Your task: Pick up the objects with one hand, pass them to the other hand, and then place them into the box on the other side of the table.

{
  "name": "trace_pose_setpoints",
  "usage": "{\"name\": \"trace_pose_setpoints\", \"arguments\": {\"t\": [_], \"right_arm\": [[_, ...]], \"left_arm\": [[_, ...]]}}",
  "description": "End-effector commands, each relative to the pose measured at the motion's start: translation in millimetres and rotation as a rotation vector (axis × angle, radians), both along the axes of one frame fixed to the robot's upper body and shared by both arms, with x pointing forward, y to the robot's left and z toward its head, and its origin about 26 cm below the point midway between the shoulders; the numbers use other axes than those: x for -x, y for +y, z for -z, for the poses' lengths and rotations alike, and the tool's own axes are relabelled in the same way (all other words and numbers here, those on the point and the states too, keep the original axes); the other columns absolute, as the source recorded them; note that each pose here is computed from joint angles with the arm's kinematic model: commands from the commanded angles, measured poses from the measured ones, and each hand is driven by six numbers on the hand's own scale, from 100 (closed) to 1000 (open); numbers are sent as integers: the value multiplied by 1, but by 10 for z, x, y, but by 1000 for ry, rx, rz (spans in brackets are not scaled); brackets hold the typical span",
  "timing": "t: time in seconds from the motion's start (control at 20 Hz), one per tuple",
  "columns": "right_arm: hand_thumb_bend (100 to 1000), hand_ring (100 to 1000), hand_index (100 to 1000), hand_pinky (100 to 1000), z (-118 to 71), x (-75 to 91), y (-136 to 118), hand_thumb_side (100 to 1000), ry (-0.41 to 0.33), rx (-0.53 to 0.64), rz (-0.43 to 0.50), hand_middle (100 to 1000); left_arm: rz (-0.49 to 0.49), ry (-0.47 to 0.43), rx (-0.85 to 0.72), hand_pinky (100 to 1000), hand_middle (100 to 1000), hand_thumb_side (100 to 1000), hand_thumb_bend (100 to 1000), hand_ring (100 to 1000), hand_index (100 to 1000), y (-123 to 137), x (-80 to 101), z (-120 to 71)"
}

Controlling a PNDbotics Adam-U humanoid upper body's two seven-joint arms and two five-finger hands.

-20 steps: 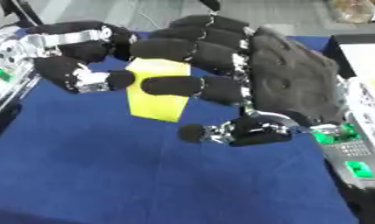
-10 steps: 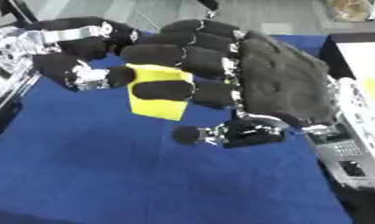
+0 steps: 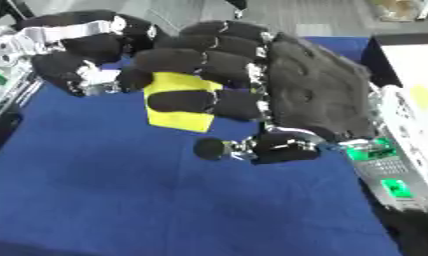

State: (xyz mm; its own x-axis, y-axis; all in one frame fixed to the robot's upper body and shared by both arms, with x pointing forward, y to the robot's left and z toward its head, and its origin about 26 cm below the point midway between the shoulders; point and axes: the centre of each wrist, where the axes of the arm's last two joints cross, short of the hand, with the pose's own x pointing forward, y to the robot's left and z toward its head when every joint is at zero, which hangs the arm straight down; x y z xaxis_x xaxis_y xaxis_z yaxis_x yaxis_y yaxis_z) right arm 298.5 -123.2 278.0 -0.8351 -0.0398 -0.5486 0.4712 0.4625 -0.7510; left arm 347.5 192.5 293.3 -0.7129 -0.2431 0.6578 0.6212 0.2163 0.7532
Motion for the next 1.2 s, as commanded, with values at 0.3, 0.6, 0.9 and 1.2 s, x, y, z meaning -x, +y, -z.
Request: {"name": "trace_pose_setpoints", "arguments": {"t": [0.3, 0.6, 0.9, 1.2], "right_arm": [[450, 878, 887, 851, -63, 53, -57, 100, -39, -11, 29, 941], [433, 871, 883, 850, -61, 55, -80, 100, -43, -14, 41, 934], [388, 855, 876, 834, -60, 53, -84, 100, -51, -26, 47, 923], [298, 787, 859, 751, -71, 52, -91, 100, -63, -72, 54, 887]], "left_arm": [[0, -3, 5, 689, 431, 598, 100, 515, 628, -39, 70, -129], [1, 4, 5, 690, 433, 605, 100, 518, 630, -59, 101, -139], [0, 5, 5, 690, 434, 610, 100, 519, 630, -70, 121, -143], [8, 15, 4, 689, 434, 617, 100, 519, 631, -83, 135, -146]]}}
